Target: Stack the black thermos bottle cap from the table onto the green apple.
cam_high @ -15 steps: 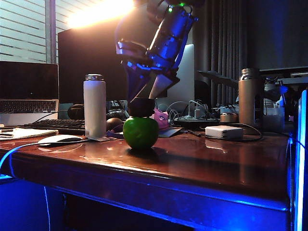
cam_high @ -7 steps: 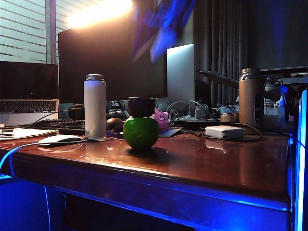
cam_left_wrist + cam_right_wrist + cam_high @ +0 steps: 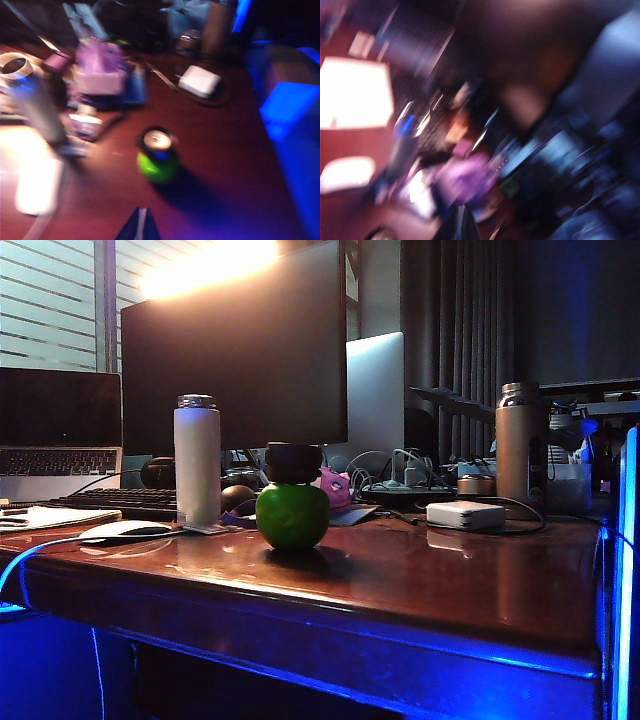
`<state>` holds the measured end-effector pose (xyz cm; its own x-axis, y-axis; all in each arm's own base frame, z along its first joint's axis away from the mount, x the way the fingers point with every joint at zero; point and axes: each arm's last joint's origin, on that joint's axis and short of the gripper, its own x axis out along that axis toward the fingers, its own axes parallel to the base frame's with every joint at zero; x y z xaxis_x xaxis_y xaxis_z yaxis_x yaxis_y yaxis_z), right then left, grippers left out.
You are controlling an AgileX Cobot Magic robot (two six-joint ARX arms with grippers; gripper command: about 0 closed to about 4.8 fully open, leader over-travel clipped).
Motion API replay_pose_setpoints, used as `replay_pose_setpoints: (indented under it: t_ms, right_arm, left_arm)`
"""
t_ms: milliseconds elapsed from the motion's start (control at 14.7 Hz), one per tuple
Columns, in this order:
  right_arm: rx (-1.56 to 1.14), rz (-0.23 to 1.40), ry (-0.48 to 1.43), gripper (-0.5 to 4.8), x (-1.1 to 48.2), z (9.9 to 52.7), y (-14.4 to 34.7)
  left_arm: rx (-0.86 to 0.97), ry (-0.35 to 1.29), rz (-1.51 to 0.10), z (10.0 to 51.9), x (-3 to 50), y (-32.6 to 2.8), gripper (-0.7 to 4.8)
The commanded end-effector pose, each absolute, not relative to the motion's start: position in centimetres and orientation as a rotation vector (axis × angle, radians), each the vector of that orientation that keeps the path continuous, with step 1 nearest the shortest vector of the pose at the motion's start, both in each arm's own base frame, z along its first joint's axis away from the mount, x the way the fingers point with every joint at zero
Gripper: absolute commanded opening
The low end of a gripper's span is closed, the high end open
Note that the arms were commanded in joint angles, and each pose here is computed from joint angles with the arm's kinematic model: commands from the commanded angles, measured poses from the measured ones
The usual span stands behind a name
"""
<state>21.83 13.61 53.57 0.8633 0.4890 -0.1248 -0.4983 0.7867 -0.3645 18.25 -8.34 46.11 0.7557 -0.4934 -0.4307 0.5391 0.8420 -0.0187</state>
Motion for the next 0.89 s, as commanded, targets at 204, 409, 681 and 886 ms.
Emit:
replay_pose_setpoints:
  t_ms: [204, 409, 681, 886]
  right_arm:
    - [-0.339, 0.474, -0.064, -0.04, 16.4, 56.2, 10.1]
    - [-0.36, 0.473, -0.005, -0.04, 17.5, 54.6, 10.7]
    - [-0.326, 0.508, 0.066, -0.04, 18.0, 52.6, 11.1]
    - [-0.33, 0.509, 0.077, -0.04, 18.0, 51.0, 11.1]
  left_arm:
    - [0.191, 0.322, -0.463, 42.3, 17.8, -13.2, -0.03]
    - [0.195, 0.307, -0.543, 36.4, 19.2, -15.0, -0.04]
    - [0.236, 0.391, -0.682, 31.9, 18.3, -13.6, -0.04]
    - [0.195, 0.376, -0.601, 32.2, 15.5, -9.7, -0.04]
